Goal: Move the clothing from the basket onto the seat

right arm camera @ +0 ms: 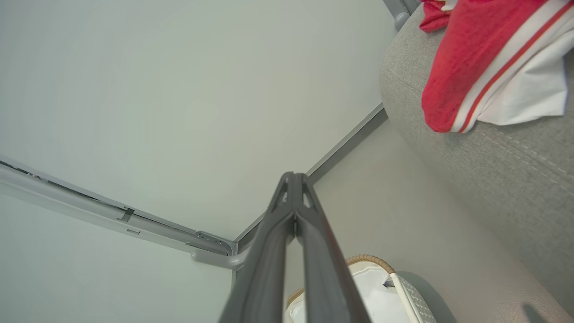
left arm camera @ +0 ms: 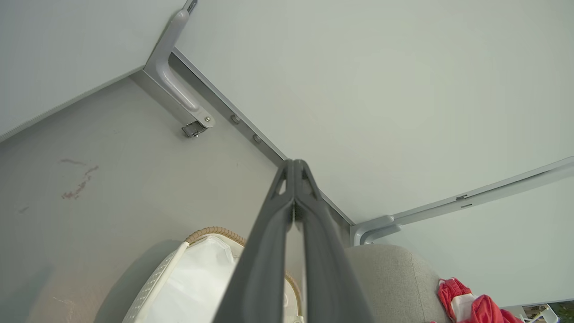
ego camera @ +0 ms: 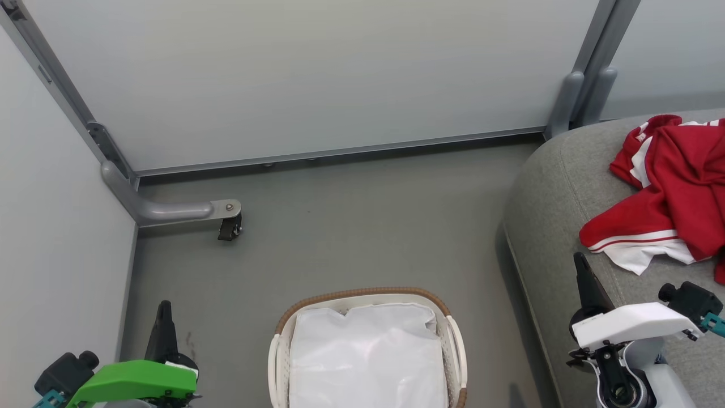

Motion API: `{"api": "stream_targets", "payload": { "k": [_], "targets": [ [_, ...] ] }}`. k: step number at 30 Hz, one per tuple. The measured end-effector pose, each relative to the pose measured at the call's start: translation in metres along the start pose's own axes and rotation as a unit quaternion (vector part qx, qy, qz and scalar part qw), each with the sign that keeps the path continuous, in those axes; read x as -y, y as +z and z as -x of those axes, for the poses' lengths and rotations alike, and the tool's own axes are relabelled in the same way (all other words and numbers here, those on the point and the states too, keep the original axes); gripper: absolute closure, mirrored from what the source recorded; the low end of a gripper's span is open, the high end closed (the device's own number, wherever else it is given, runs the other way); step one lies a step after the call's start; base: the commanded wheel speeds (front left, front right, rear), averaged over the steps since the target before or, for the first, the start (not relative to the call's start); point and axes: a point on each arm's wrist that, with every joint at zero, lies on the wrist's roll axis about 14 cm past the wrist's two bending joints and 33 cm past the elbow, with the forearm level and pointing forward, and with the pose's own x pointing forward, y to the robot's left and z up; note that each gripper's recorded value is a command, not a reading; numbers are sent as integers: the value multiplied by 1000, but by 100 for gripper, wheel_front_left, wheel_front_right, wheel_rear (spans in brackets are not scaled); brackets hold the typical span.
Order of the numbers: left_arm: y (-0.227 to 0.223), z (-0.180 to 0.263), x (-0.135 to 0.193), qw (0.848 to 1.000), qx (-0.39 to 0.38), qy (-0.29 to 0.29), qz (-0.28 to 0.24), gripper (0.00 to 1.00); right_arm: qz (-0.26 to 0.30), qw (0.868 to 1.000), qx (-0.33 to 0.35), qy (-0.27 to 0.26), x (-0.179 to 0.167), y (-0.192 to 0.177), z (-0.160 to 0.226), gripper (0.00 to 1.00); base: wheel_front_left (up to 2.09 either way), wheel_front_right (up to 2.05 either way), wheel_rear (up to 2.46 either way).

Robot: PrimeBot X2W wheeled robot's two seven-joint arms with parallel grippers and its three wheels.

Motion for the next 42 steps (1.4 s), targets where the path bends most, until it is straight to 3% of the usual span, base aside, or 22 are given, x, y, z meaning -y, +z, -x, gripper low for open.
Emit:
{"api": "stream_targets", "payload": {
  "k": [20,42],
  "targets": [
    [10,-6,9,995,2,-12,103,100,-110,994,2,-3,2,7,3,100,0,0,0],
    [19,-10,20,980,1,-34,194,100,-207,978,6,5,0,15,6,100,0,0,0]
  ]
}}
